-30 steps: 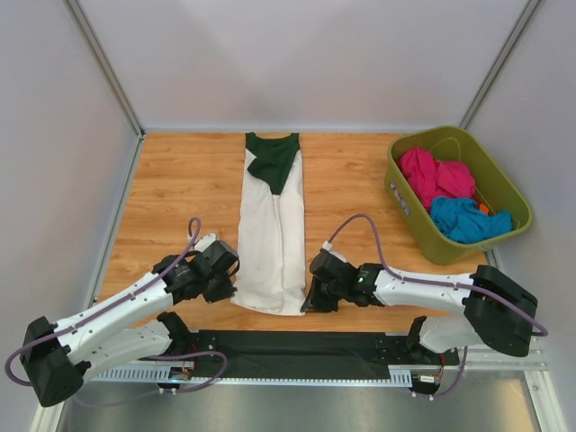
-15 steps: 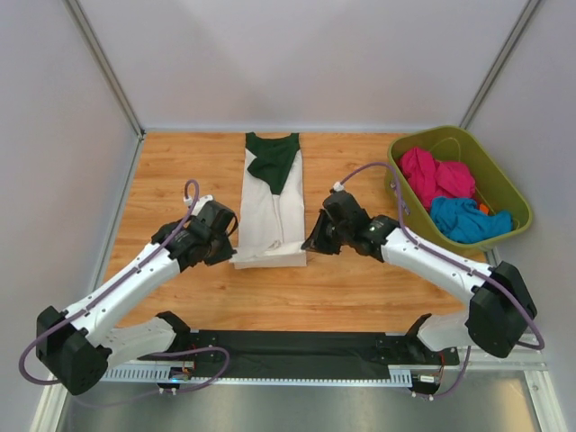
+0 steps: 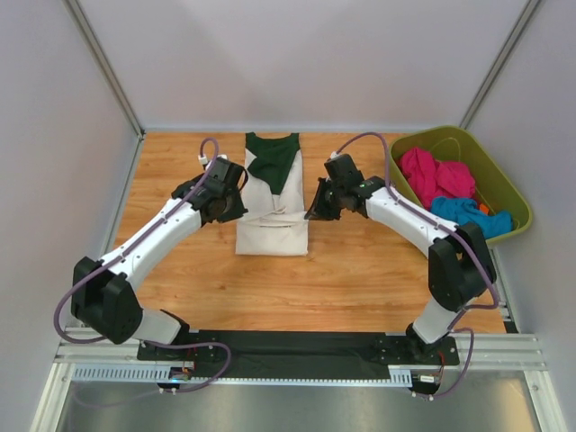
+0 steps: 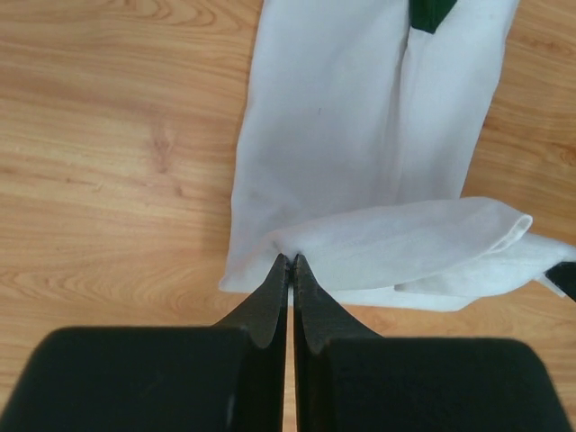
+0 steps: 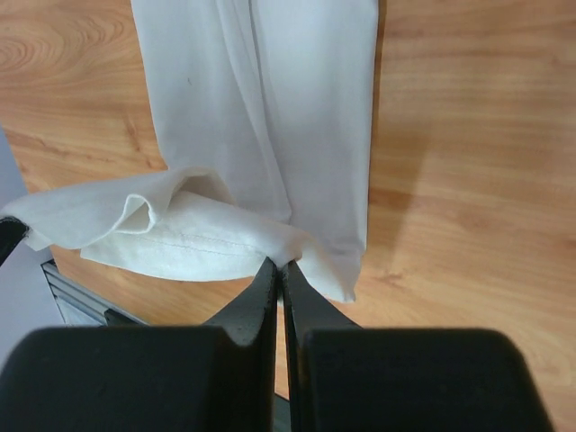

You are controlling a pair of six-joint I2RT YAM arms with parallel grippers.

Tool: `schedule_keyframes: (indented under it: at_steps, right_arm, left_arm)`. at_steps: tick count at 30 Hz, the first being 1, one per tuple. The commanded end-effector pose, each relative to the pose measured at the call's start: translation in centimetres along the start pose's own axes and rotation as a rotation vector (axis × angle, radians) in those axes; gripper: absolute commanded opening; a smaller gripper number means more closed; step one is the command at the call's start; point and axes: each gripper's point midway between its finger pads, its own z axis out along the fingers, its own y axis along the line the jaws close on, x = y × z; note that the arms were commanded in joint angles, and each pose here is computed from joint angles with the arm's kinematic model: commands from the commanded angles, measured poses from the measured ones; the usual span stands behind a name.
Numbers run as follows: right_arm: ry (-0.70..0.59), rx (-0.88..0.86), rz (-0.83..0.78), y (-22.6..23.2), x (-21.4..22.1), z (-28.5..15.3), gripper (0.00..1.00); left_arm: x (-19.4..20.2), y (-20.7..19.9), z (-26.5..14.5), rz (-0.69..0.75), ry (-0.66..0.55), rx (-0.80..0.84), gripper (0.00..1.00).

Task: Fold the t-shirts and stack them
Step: Fold the tshirt

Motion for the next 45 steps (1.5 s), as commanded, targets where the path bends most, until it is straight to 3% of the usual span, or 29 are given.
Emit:
schedule_keyframes:
  at_steps: [1, 11, 28, 45]
  right_arm:
    - [-0.004, -0.043, -0.047, 0.9, -2.7, 0.3, 0.00]
    - [0.031, -0.033, -0.063, 0.7, -5.7, 3.9, 0.00]
    - [0.092, 0.028, -0.027, -2.1, -6.9, 8.3, 0.00]
    - [0.129, 0.019, -0.011, -2.2, -7.3, 9.9, 0.00]
  left_arm:
    - [-2.9, -0.6, 0.6, 0.021, -0.054, 0.006, 0.00]
    - [-4.3, -0.4, 5.2, 0.016, -0.002, -0.048, 0.00]
    - [-4.5, 1.0, 11.0, 0.004, 0.025, -0.089, 0.00]
    - [-5.2, 1.3, 13.0, 0.034, 0.039, -0.079, 0.00]
